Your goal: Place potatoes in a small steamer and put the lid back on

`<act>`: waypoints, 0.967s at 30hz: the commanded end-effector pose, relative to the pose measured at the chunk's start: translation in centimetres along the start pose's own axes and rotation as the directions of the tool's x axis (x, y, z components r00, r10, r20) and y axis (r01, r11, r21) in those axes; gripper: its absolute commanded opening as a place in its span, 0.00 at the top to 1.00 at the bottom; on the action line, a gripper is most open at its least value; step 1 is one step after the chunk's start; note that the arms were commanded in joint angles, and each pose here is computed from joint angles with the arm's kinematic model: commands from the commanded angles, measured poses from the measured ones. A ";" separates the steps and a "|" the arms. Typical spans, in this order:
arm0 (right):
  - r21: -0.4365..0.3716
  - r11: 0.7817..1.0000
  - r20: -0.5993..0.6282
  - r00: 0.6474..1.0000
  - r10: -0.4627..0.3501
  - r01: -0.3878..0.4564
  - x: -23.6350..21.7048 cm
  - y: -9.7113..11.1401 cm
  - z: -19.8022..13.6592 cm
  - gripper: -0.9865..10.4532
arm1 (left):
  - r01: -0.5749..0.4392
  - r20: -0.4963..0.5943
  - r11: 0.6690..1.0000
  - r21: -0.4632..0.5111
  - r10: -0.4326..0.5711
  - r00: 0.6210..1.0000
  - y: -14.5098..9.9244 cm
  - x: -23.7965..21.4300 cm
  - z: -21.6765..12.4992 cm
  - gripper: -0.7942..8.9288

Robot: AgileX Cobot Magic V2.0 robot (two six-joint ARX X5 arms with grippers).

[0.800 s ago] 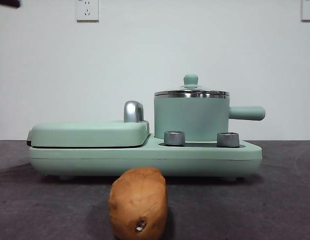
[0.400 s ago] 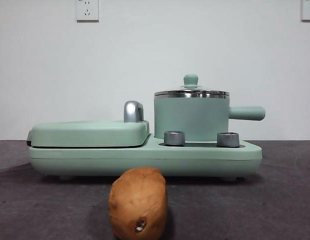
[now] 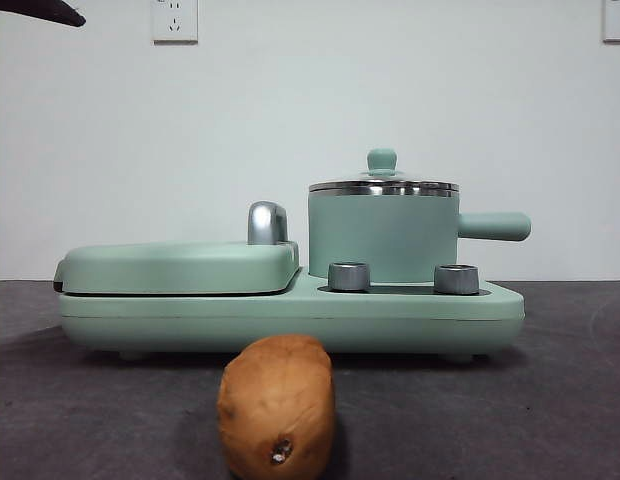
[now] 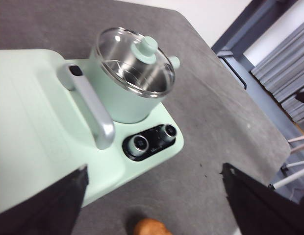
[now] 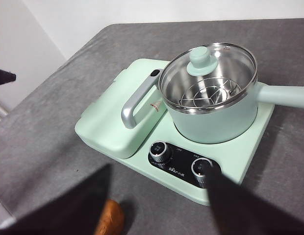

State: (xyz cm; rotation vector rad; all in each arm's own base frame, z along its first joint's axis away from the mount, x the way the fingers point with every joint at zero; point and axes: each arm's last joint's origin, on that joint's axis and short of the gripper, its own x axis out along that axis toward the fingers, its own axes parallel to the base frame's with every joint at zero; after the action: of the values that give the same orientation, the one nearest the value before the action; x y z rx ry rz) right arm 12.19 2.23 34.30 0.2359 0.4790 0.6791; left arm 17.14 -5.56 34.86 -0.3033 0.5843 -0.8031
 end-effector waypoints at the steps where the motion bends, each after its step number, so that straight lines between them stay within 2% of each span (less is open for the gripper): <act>1: 0.003 1.000 0.008 1.000 0.007 -0.007 -0.2 0.2 0.4 0.55 | 0.032 0.003 0.999 0.037 -0.032 0.999 -0.6 0.3 0.6 0.43; 5: 0.025 1.000 0.006 1.000 0.011 -0.011 -0.2 0.2 0.4 0.53 | 0.073 -0.039 0.996 0.044 -0.072 0.997 -0.9 1.7 0.9 0.36; 11: 0.029 0.999 0.003 1.000 0.021 -0.021 -0.1 0.3 0.3 0.52 | 0.122 -0.114 0.991 0.057 -0.115 0.987 -1.6 5.2 2.8 0.37; 17: 0.034 0.999 -0.006 0.999 0.039 -0.039 0.0 0.6 0.3 0.52 | 0.145 -0.167 0.981 0.131 -0.122 0.978 -2.8 9.9 5.9 0.37; 25: 0.036 0.998 -0.010 0.999 0.045 -0.045 0.1 0.7 0.3 0.52 | 0.075 -0.168 0.968 0.239 -0.034 0.985 -4.7 17.2 9.1 0.37; 29: 0.036 0.998 -0.011 0.999 0.046 -0.045 0.1 0.7 0.3 0.52 | 0.006 -0.156 0.962 0.272 0.038 0.987 -5.5 20.7 9.8 0.37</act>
State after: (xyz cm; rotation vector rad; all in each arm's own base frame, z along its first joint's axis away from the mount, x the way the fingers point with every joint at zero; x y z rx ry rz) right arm 12.03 2.76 34.23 0.2740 0.5119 0.7143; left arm 30.77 -23.58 37.28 -0.0059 0.6418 -0.8878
